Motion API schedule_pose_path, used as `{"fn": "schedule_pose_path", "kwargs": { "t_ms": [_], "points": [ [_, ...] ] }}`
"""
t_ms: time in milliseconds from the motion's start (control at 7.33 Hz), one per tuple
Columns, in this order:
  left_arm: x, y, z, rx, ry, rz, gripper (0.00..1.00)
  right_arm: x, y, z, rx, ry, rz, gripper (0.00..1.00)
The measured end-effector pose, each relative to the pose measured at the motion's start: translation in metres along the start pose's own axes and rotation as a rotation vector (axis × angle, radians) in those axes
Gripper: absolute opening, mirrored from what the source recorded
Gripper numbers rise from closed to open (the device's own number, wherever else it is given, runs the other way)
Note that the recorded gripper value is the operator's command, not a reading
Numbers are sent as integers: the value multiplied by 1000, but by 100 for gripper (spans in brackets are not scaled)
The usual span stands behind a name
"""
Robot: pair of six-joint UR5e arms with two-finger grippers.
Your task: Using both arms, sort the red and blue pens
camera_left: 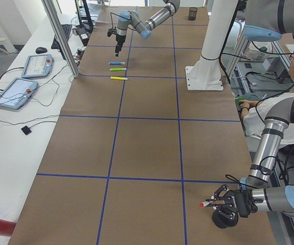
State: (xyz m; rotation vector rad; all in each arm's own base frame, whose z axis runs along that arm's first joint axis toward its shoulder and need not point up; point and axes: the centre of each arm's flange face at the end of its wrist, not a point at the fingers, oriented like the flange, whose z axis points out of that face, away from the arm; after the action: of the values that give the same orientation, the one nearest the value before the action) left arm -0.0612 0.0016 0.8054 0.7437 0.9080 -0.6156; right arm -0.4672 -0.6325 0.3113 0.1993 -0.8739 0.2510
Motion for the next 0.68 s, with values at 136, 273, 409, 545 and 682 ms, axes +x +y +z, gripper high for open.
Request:
{"fn": "schedule_pose_path", "kwargs": {
  "t_ms": [136,273,409,545,682],
  "points": [
    [-3,-2,1,2,-29,-12,0,-1,2,1,2,1,2,99],
    [-8,-4,1,11,-70,-20,0,-3,5,3,1,0,4,99],
    [-11,-4,0,20,-102,-25,0,-5,7,3,4,0,4,99],
    [-13,-4,0,26,-121,-30,0,-6,8,4,9,2,5,99],
    [-14,-3,-1,31,-132,-34,0,-9,10,4,13,1,11,99]
  ]
}}
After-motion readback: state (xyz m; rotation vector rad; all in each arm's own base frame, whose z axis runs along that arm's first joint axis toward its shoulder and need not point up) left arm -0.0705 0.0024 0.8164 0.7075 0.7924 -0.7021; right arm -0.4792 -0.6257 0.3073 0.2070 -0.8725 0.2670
